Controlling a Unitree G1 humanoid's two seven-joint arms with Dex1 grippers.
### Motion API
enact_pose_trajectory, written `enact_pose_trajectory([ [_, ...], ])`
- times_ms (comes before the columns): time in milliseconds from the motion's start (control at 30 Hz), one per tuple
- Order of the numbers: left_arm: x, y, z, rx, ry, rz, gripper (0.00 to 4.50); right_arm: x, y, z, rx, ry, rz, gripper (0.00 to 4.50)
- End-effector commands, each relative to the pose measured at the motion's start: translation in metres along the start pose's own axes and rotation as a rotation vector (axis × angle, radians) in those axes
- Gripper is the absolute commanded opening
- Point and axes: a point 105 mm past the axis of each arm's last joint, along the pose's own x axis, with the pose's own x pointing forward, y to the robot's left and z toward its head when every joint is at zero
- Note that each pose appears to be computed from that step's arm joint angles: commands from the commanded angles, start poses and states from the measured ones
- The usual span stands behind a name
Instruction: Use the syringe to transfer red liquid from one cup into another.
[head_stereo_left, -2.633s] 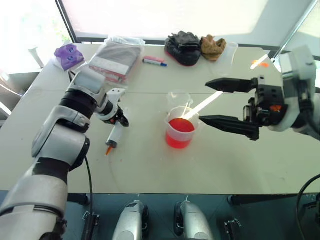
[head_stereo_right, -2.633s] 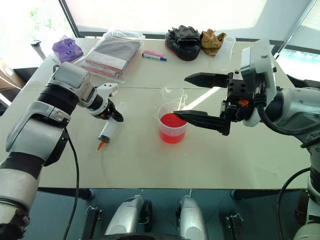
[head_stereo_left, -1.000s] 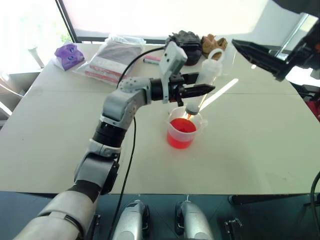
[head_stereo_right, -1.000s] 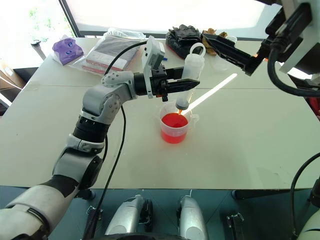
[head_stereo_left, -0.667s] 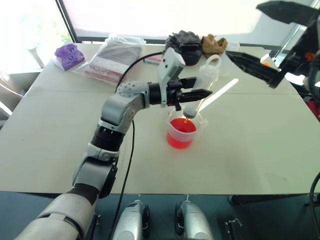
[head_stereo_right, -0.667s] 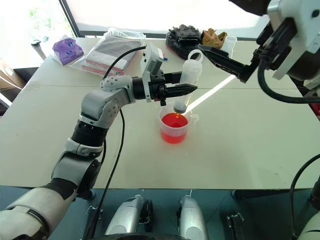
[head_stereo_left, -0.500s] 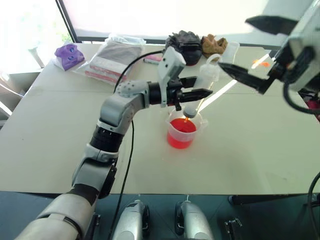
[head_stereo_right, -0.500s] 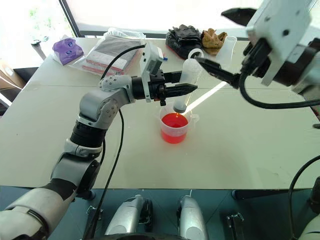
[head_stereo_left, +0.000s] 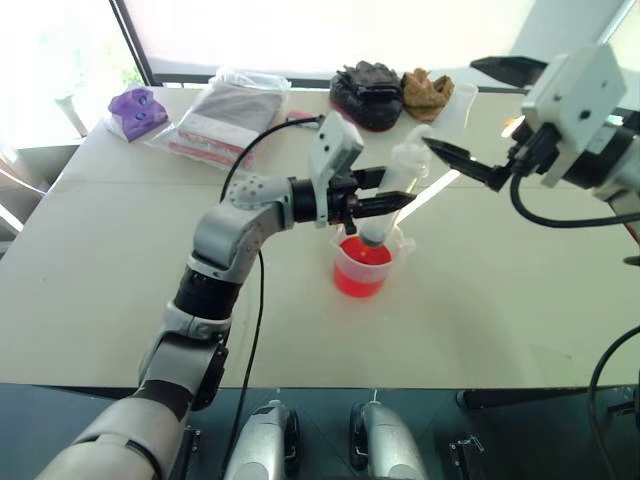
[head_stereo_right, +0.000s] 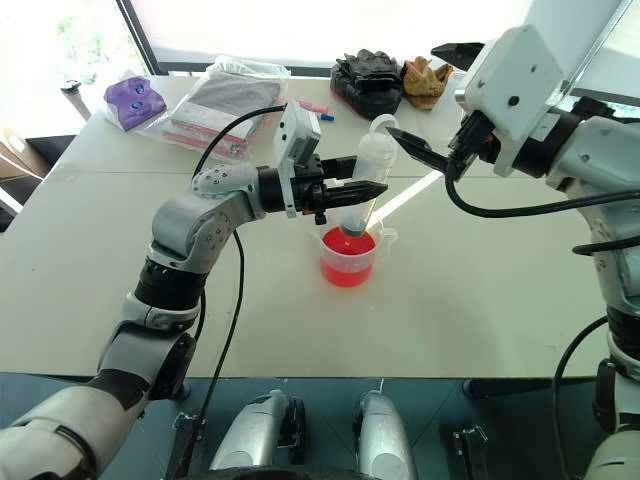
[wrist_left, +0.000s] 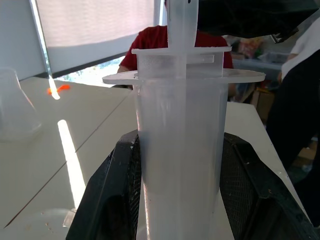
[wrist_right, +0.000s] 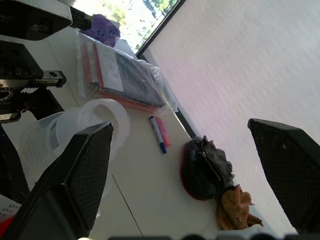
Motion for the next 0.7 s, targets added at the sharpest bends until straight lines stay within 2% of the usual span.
enact_pose_trajectory([
  [33,0.004,-0.01,0.003,0.074,-0.006,-0.028,1.62,0.003,-0.001,0.009,-0.036,-0.029,-0.013,4.5],
  [200,0.003,-0.007,-0.008,0.074,0.015,-0.011,1.62,0.008,0.011,0.009,-0.026,-0.033,0.024,4.5],
  [233,0.002,-0.007,-0.009,0.074,0.016,-0.009,1.62,0.008,0.012,0.009,-0.026,-0.032,0.027,3.96],
  [300,0.002,-0.007,-0.01,0.074,0.017,-0.01,1.62,0.009,0.014,0.009,-0.023,-0.03,0.036,3.19],
  [500,0.004,-0.009,-0.014,0.062,0.023,-0.015,1.62,0.01,0.021,0.008,-0.022,-0.022,0.061,0.05],
  [700,0.004,-0.014,-0.023,0.031,0.04,-0.028,1.62,0.007,0.016,0.003,-0.036,0.011,0.043,0.05],
])
